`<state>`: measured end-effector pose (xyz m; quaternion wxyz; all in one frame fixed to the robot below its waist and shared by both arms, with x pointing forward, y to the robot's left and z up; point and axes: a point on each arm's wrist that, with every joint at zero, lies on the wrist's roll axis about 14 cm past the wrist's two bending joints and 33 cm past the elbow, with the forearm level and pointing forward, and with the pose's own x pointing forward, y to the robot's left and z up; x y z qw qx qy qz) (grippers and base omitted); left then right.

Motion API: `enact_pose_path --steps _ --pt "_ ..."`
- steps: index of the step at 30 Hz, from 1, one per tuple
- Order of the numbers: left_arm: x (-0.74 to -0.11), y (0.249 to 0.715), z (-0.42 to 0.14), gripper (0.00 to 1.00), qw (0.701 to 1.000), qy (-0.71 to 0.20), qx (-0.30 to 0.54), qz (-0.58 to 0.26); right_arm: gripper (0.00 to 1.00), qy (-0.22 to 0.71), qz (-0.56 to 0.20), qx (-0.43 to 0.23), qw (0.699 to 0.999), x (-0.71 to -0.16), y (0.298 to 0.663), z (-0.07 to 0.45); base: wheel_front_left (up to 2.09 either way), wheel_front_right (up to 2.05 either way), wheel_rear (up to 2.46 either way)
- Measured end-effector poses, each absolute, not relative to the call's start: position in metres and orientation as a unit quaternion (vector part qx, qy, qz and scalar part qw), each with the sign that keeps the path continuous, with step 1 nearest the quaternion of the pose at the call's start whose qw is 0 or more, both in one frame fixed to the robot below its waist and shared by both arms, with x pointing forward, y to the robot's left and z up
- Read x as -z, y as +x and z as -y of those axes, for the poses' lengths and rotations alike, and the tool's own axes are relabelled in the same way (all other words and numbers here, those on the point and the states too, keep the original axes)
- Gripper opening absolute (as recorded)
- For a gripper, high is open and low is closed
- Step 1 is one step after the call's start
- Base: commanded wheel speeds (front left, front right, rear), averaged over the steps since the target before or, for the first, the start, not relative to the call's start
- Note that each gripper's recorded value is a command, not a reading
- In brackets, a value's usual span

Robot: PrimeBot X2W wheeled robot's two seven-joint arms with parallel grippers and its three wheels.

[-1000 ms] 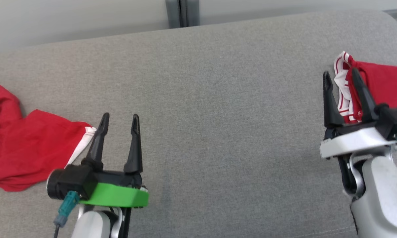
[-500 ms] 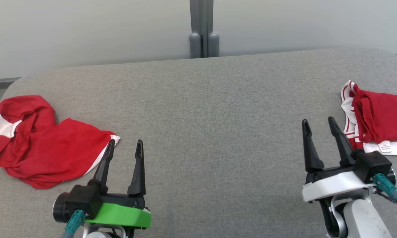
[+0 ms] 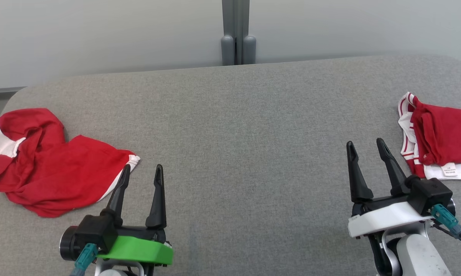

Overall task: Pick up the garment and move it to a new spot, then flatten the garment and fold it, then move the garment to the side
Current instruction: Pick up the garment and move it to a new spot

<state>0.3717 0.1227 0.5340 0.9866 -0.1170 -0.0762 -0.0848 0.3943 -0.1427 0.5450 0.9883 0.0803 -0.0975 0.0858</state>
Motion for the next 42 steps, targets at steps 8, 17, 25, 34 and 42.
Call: enact_pose_path --steps 8,17,25,34,42 --pt "-0.532 0.372 -0.124 1.00 0.987 -0.116 0.083 0.074 1.00 0.088 0.096 -0.086 0.988 -0.544 0.395 0.142 0.00 0.00 0.00" --pt "-0.534 0.371 -0.140 1.00 0.989 -0.112 0.057 0.078 1.00 0.098 0.078 -0.110 0.986 -0.534 0.401 0.123 0.00 0.00 0.00" --pt "-0.537 0.358 -0.182 1.00 0.991 -0.101 -0.010 0.088 1.00 0.114 0.055 -0.186 0.974 -0.523 0.408 0.068 0.00 0.00 0.00" --pt "-0.539 0.328 -0.231 1.00 0.988 -0.085 -0.090 0.095 1.00 0.127 0.034 -0.274 0.953 -0.517 0.407 0.002 0.00 0.00 0.00" --pt "-0.538 0.297 -0.259 1.00 0.982 -0.076 -0.140 0.099 1.00 0.134 0.029 -0.324 0.936 -0.521 0.400 -0.035 0.00 0.00 0.00"
